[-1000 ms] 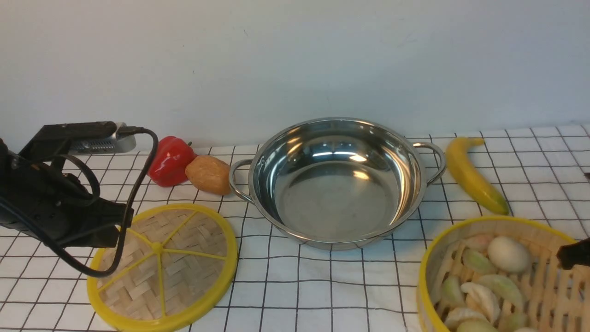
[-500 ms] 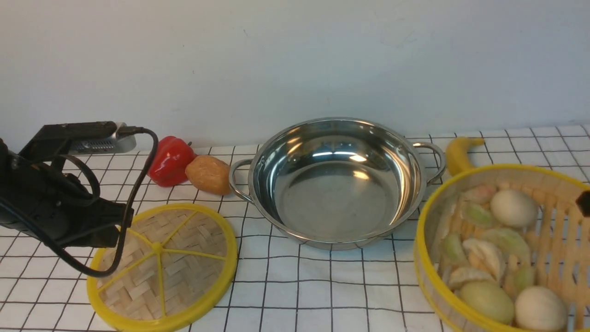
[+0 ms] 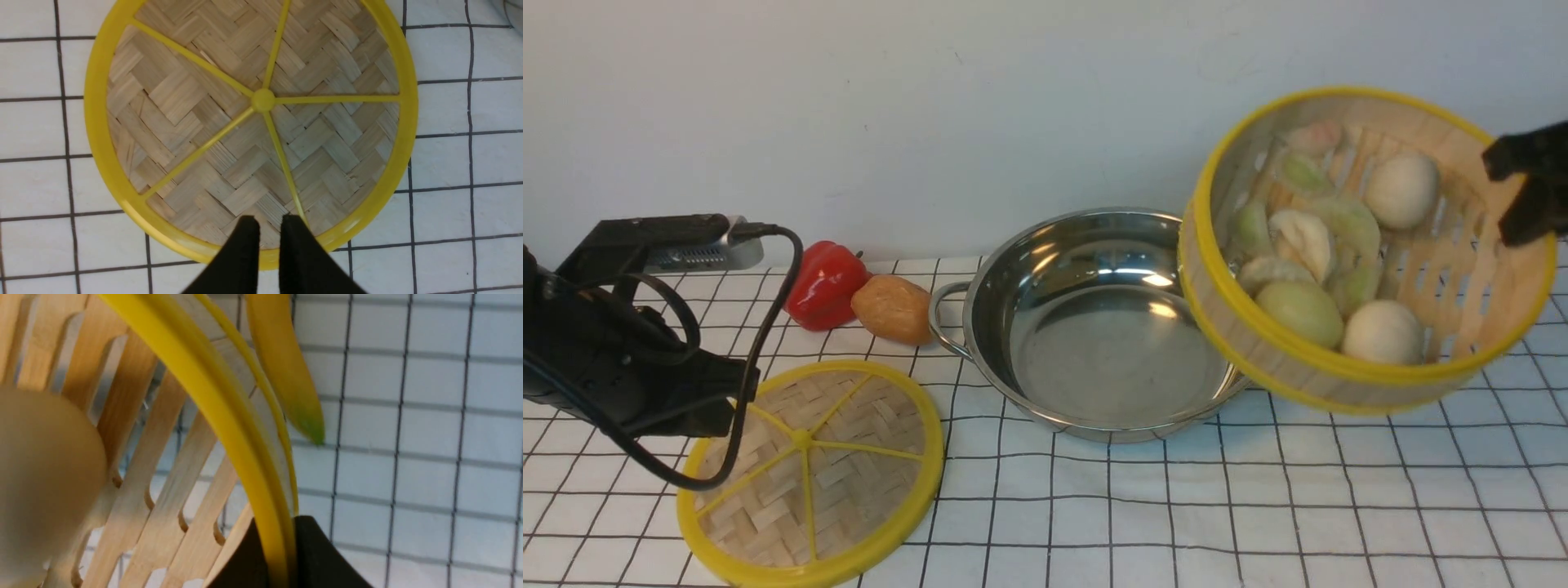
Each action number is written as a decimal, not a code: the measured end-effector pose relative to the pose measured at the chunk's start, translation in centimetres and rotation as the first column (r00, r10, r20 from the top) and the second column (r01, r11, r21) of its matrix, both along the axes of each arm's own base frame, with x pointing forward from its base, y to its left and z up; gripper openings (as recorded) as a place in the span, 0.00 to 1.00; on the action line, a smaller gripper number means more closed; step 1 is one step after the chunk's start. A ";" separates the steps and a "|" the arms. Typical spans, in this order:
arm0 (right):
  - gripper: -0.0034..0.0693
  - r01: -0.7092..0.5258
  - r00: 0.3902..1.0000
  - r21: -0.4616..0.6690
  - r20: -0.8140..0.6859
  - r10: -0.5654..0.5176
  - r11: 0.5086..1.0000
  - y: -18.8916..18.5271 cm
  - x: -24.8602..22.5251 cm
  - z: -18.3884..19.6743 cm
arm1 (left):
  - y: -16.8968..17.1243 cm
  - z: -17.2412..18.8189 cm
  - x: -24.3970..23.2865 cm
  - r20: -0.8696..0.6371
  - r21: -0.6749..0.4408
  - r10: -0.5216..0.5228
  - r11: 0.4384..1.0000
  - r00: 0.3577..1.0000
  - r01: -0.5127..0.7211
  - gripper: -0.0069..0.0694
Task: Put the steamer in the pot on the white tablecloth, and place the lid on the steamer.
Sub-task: 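Place the bamboo steamer basket of food into the steel pot with the right gripper, then grasp the bamboo steamer lid lying on the table by its centre knob, then place the yellow bamboo steamer lid onto the steamer in the pot with the left gripper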
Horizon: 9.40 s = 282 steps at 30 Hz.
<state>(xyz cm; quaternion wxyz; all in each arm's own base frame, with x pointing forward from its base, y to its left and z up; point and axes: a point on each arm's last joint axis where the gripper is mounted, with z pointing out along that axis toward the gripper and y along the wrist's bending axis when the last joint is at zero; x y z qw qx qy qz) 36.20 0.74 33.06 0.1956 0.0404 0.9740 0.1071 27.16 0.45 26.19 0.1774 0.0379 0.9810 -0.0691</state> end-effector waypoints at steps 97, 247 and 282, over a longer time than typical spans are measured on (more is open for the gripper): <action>0.40 -0.166 0.976 0.084 -0.126 0.176 0.982 14.5 12.6 -13.7 | 0.0 -0.5 0.4 -0.009 -0.003 0.004 1.000 1.000 -0.004 0.20; 0.08 -0.363 0.792 0.044 0.541 0.283 0.931 6.3 -20.4 15.1 | -24.4 0.6 14.8 0.277 0.173 -0.563 0.826 0.779 0.536 0.25; 0.11 -0.380 0.791 0.075 0.544 0.281 0.922 6.6 -20.5 15.2 | -25.3 -3.3 16.1 0.257 0.152 -0.568 0.823 0.782 0.547 0.25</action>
